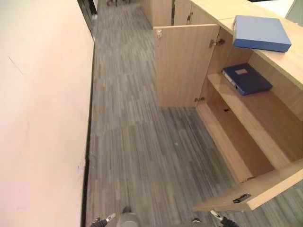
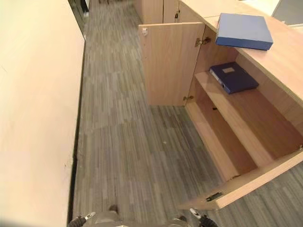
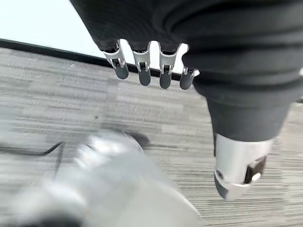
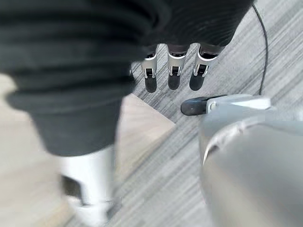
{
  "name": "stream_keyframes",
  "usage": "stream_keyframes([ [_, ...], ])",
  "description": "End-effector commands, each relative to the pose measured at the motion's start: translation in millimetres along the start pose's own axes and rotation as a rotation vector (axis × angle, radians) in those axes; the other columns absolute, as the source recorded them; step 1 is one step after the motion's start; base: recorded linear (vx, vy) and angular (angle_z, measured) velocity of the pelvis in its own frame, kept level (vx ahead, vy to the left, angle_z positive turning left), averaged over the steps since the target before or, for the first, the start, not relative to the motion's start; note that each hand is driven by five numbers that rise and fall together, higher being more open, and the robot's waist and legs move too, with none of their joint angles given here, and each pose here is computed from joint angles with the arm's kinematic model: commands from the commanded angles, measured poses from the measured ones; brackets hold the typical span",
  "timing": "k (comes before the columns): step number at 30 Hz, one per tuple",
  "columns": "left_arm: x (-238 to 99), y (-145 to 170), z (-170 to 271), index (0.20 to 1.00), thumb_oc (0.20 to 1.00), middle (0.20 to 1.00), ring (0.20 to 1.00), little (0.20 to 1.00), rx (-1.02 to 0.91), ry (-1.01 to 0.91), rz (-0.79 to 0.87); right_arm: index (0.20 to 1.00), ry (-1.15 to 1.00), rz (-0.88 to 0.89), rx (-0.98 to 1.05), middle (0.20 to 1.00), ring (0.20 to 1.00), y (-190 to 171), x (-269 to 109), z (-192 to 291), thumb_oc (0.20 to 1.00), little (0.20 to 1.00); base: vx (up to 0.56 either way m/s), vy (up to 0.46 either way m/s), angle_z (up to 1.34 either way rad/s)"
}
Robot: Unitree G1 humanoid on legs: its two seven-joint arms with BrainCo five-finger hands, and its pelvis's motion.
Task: Put the empty folder in the office cabinet
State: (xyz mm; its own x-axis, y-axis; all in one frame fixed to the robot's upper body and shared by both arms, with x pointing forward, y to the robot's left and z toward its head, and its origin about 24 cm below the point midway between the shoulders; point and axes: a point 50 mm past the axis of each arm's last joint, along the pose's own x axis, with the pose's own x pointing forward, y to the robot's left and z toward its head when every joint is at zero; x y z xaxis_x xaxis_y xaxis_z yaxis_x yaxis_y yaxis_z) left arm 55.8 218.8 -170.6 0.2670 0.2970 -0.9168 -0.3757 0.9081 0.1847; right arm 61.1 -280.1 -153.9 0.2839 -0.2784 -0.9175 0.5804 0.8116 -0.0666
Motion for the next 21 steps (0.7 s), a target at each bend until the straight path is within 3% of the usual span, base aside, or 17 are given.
stream_keyframes([
  [1,2.6,25.9,13.2,1.0,1.0,1.0,1.0,1.0,-0.015,-0.043,0.072,1.0,0.002,-0.026,0.105,1.0,1.0,1.6,0.7,-2.4,1.0,1.0,0.04,0.448,0.25],
  [9,4.3,32.8,31.7,1.0,1.0,1.0,1.0,1.0,0.019,-0.1,0.08,1.0,-0.017,-0.009,0.154,1.0,1.0,9.9,2.2,3.7,1.0,1.0,-0.01,0.21,-0.04],
  [21,4.8,39.3,36.8,1.0,1.0,1.0,1.0,1.0,0.033,-0.109,0.093,1.0,-0.027,0.077,0.11,1.0,1.0,38.0,4.0,6.6,1.0,1.0,-0.02,0.056,-0.06],
])
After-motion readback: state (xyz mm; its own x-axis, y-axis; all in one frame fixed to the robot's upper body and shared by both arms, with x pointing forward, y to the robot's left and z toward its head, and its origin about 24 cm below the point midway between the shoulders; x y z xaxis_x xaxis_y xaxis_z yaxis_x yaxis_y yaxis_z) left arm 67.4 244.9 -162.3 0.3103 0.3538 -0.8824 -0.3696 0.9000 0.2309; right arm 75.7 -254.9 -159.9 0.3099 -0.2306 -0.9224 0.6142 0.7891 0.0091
